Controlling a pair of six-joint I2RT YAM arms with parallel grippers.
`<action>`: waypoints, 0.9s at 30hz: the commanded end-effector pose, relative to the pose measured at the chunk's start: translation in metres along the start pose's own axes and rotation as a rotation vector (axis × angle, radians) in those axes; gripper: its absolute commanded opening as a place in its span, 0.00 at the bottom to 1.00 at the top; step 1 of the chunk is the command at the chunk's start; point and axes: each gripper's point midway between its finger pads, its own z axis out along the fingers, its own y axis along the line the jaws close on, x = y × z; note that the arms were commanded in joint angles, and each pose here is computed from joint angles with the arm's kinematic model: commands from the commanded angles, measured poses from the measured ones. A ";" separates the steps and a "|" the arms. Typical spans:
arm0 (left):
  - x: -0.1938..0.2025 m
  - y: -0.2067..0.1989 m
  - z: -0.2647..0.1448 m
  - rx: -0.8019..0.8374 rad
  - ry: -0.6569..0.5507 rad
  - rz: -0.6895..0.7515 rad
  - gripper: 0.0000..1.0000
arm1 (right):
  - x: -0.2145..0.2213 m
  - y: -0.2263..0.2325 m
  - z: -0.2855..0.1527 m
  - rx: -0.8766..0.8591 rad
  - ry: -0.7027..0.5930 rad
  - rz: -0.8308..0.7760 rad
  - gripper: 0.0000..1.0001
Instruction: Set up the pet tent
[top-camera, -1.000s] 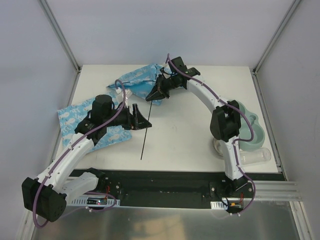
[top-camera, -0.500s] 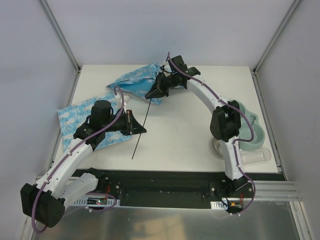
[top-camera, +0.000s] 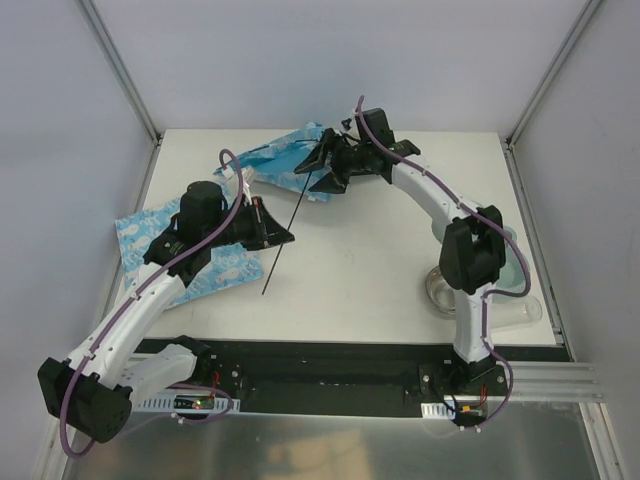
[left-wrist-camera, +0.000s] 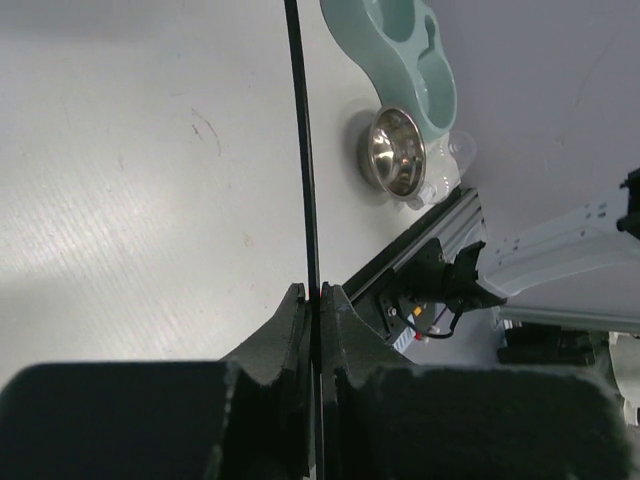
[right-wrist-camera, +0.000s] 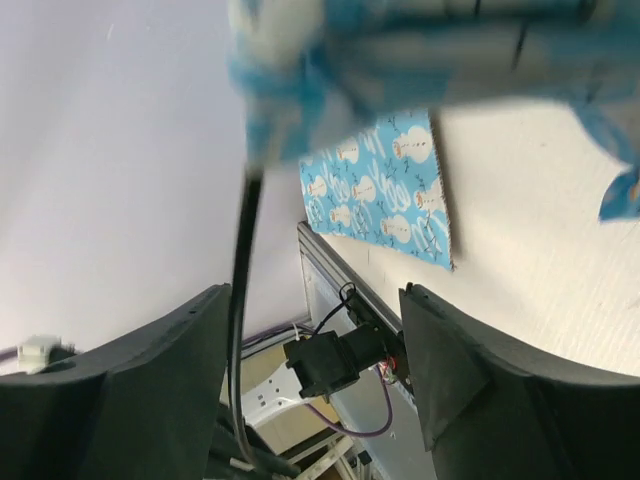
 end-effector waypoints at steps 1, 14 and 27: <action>-0.054 -0.004 0.006 -0.049 -0.189 0.051 0.00 | 0.022 0.050 -0.038 -0.127 -0.048 -0.066 0.74; -0.073 -0.010 0.027 -0.016 -0.203 0.028 0.00 | 0.075 0.063 -0.056 -0.051 -0.277 -0.316 0.68; -0.064 -0.011 0.022 0.004 -0.191 0.047 0.00 | 0.071 0.056 -0.039 0.020 -0.452 -0.349 0.00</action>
